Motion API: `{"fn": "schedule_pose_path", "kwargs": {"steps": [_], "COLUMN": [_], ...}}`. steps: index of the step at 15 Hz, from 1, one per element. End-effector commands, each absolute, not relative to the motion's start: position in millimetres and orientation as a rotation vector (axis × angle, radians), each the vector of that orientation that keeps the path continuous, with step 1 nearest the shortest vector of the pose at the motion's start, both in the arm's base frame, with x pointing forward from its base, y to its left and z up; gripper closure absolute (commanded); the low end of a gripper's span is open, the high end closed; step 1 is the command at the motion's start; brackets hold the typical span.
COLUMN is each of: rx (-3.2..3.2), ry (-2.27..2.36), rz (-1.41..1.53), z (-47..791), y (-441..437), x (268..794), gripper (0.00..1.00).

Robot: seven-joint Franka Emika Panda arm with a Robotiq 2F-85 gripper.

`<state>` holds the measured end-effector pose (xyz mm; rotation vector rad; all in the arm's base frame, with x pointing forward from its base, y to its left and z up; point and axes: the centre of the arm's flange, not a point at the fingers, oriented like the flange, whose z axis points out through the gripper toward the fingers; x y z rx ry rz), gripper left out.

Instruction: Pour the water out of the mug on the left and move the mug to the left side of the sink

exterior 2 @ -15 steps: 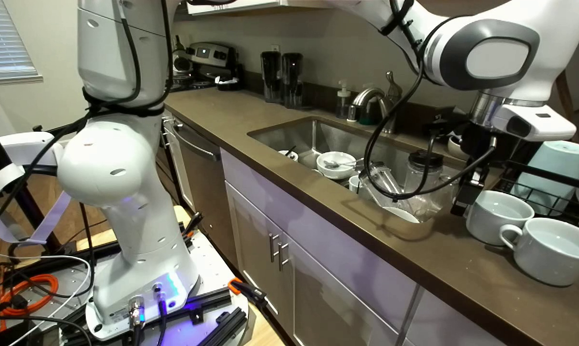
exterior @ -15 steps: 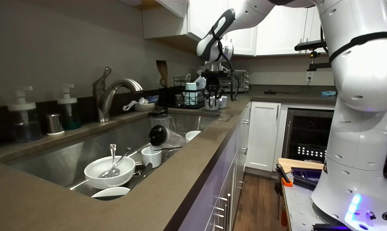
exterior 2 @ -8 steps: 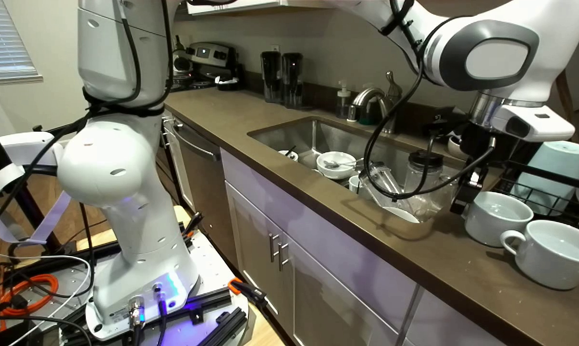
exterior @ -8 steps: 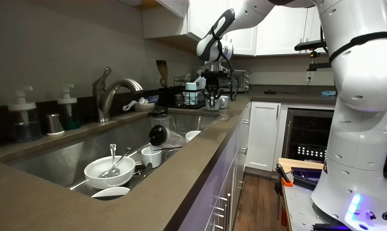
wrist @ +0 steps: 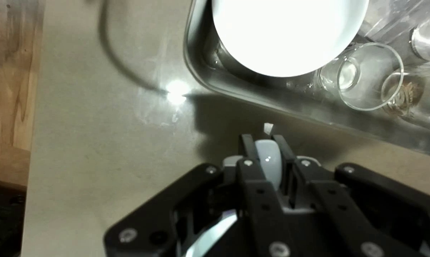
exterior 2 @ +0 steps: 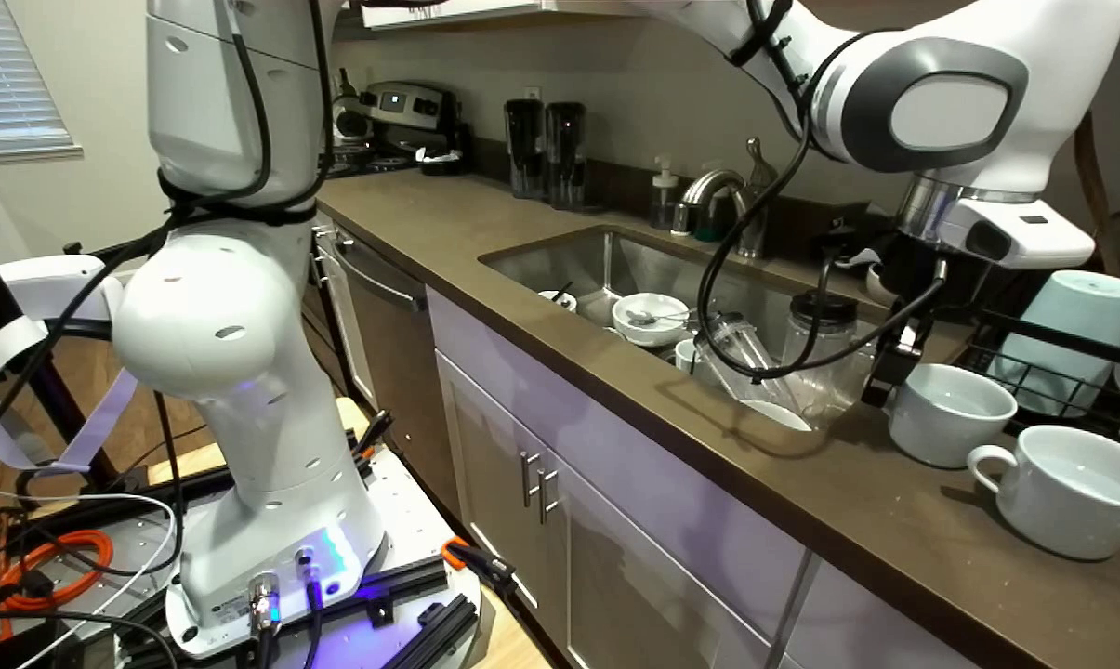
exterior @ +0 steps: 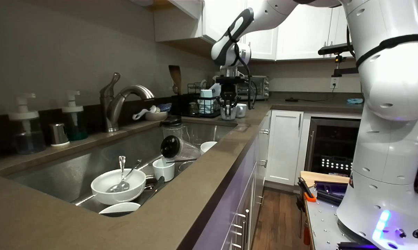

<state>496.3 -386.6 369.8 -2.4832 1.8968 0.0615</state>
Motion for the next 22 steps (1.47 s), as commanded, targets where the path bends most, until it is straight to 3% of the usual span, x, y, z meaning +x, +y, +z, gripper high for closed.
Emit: {"fn": "schedule_pose_path", "kwargs": {"steps": [1, 20, 21, 22], "rx": [-2.497, -2.639, -2.626, -2.625], "ry": [1.858, 1.532, 1.578, 1.576], "rz": [0.022, 0.009, 0.056, 0.051], "z": [387.5, 417.2, 401.8, 404.0], "y": [-369.2, -299.1, -304.4, -303.9], "x": [484.1, 450.5, 461.6, 460.4], "gripper": [0.96, 0.96, 0.84, 0.84]}}
